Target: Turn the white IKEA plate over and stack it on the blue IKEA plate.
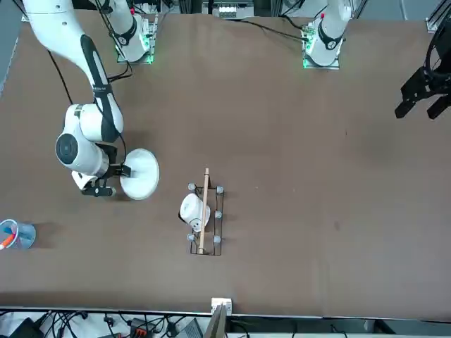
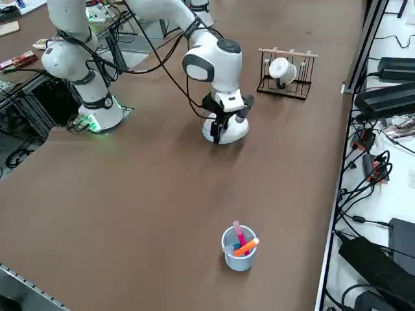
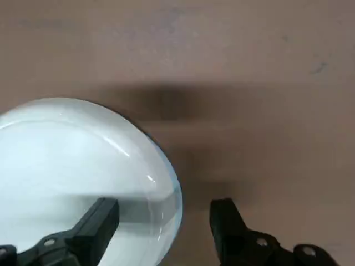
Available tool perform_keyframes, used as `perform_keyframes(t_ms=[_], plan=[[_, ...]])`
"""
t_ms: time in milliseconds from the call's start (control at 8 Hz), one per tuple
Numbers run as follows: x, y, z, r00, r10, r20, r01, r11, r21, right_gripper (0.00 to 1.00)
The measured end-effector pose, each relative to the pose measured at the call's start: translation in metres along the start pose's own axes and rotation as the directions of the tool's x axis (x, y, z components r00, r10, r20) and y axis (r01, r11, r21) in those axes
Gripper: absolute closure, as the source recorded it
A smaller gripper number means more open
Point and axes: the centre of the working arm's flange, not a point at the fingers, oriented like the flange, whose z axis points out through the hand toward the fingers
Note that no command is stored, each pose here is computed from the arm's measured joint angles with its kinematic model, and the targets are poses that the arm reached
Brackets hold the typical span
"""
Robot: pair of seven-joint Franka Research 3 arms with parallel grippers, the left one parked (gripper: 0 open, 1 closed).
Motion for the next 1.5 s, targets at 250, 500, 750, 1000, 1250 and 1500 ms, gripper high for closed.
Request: perform_keyframes(t_ms=[250,500,750,1000,1250,1500], plan=[[-0.004,0.007,0.003,1.000,0.010,0.010,-0.010,1.000,-0.002,0.00],[-0.006,0.011,-0.001,1.000,0.005,0.014,-0.005,1.000,-0.002,0.00],[-0.008,0.019,-0.011,1.000,0.005,0.022,-0.005,1.000,-0.001,0.00],[-0.004,0.023,-0.048,0.999,0.019,0.026,-0.019,1.000,0.008,0.00],[0.000,0.023,-0.129,0.999,0.033,0.017,-0.034,0.999,0.028,0.00],[-0.004,0.027,-0.222,0.999,0.032,0.034,-0.033,0.999,0.042,0.00]])
